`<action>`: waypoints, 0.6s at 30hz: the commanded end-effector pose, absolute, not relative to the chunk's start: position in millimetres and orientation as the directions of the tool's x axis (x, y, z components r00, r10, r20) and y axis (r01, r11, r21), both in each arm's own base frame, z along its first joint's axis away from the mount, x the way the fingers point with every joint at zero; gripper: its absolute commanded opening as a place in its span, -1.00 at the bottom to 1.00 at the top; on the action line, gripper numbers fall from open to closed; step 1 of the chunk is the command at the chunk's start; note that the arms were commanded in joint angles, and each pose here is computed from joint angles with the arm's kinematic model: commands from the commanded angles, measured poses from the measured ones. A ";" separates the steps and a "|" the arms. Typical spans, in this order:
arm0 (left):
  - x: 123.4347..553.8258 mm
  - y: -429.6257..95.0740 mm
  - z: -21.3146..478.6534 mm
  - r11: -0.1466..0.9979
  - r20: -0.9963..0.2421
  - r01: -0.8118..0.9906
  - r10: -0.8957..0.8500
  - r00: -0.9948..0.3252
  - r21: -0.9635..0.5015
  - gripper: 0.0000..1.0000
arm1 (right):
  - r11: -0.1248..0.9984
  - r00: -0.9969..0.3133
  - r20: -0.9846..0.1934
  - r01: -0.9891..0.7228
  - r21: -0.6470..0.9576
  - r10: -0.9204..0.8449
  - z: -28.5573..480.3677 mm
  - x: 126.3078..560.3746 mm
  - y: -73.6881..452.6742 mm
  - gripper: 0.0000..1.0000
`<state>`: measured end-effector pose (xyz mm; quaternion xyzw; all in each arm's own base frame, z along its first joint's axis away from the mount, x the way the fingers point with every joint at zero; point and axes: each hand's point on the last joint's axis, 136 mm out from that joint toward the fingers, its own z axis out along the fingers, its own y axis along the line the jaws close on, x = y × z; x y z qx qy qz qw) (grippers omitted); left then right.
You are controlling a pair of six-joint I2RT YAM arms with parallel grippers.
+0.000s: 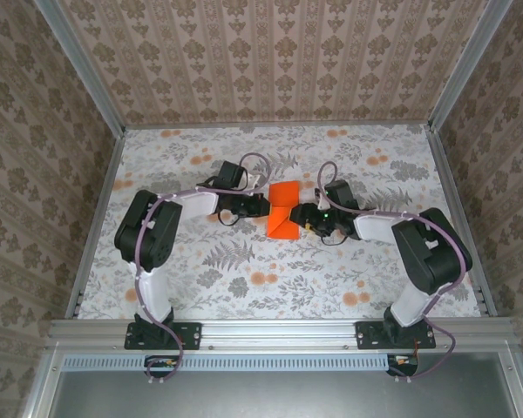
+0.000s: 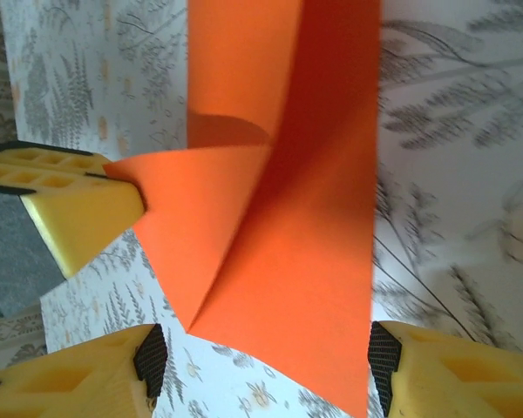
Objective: Fold a paper plane with a square sheet of paper (fold left side to right side)
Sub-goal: Turn over the paper at the center of the table.
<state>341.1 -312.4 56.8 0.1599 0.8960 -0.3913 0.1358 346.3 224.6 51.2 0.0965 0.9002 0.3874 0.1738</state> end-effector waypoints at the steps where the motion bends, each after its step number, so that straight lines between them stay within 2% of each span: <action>1: 342.6 -308.3 63.7 0.643 -0.400 0.414 0.178 -0.899 -0.645 -0.81 | 0.631 -0.924 -0.240 0.002 0.775 0.297 62.4 359.8 244.4 0.29; 6: 342.8 -307.4 64.0 0.644 -0.400 0.413 0.176 -0.899 -0.644 -0.81 | 0.611 -0.928 -0.229 -0.003 0.791 0.292 60.4 373.8 259.1 0.23; 11: 343.0 -306.3 64.7 0.646 -0.403 0.411 0.171 -0.899 -0.644 -0.78 | 0.590 -0.934 -0.199 0.015 0.807 0.297 53.4 383.7 270.0 0.04; 15: 343.7 -303.8 68.3 0.643 -0.407 0.406 0.157 -0.900 -0.649 -0.71 | 0.571 -0.935 -0.188 0.019 0.821 0.302 51.3 387.6 274.6 -0.27; 18: 345.0 -299.1 74.3 0.640 -0.415 0.399 0.135 -0.900 -0.657 -0.47 | 0.565 -0.932 -0.204 0.001 0.825 0.299 55.9 389.5 275.5 -0.59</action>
